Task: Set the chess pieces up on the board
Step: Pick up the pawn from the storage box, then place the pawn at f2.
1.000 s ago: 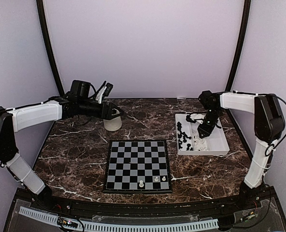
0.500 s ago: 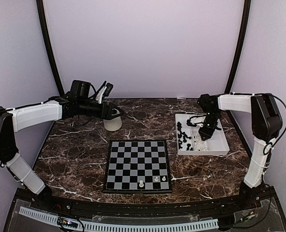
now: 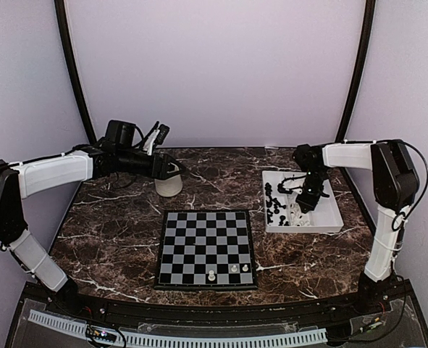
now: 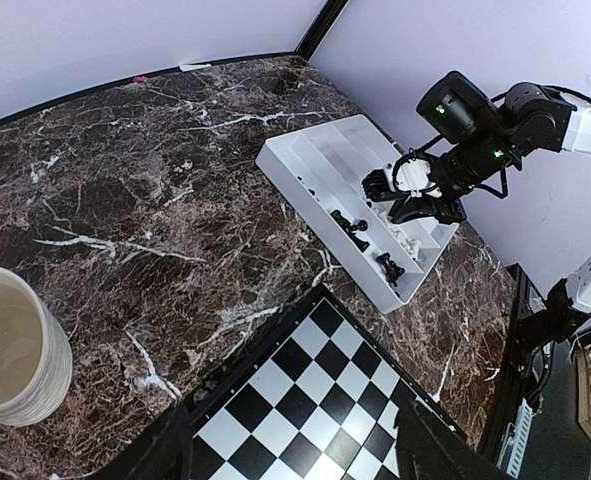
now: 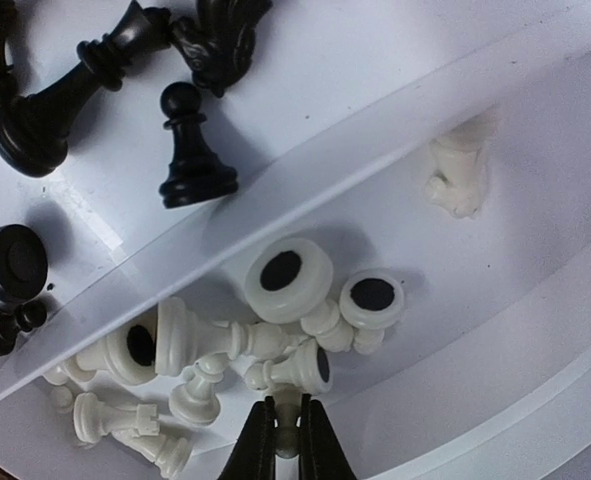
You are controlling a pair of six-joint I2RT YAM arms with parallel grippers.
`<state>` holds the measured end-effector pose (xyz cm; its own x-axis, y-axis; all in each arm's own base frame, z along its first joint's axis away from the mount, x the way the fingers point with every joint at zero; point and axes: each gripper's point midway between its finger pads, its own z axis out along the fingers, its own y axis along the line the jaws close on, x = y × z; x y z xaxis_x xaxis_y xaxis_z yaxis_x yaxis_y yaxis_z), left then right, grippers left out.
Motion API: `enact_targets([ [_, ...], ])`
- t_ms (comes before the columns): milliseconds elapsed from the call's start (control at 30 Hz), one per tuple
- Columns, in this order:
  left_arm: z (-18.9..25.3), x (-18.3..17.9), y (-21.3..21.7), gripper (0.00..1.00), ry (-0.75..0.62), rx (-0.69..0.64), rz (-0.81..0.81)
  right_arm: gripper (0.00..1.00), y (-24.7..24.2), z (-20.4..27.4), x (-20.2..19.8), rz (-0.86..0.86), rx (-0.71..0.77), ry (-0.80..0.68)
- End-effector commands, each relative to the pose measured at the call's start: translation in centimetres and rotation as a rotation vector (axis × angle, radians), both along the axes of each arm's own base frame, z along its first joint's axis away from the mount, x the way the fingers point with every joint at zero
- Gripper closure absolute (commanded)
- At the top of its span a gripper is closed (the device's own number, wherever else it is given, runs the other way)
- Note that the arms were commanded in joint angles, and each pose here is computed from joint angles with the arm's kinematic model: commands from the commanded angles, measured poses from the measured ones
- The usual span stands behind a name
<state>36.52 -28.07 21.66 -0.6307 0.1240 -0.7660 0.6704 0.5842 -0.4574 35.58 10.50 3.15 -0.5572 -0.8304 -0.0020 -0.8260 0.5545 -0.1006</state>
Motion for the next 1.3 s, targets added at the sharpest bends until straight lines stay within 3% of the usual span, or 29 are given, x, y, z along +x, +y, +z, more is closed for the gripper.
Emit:
enact_targets([
  [0,1.5,0.0,-0.1,0.28,-0.016,-0.022,-0.013,0.99,0.5,2.1,-0.3,0.011,0.004,-0.019],
  [300,1.5,0.0,-0.1,0.28,-0.02,-0.019,-0.011,1.0,4.7,8.4,-1.1,0.095,0.066,-0.135],
  [467,1.6,0.1,0.0,0.28,-0.024,-0.015,-0.006,1.0,10.9,9.9,-3.5,0.247,0.146,-0.141],
  [600,1.8,0.2,0.2,0.28,-0.033,-0.013,0.008,1.0,17.4,10.3,-6.9,0.368,0.261,-0.065],
  [900,2.1,1.1,1.7,0.28,-0.08,0.058,0.095,1.0,26.3,6.1,-14.4,0.608,0.265,0.067],
  [1267,3.5,1.7,3.2,0.28,-0.144,0.109,0.169,1.0,29.1,3.1,-19.8,0.752,0.221,0.136],
])
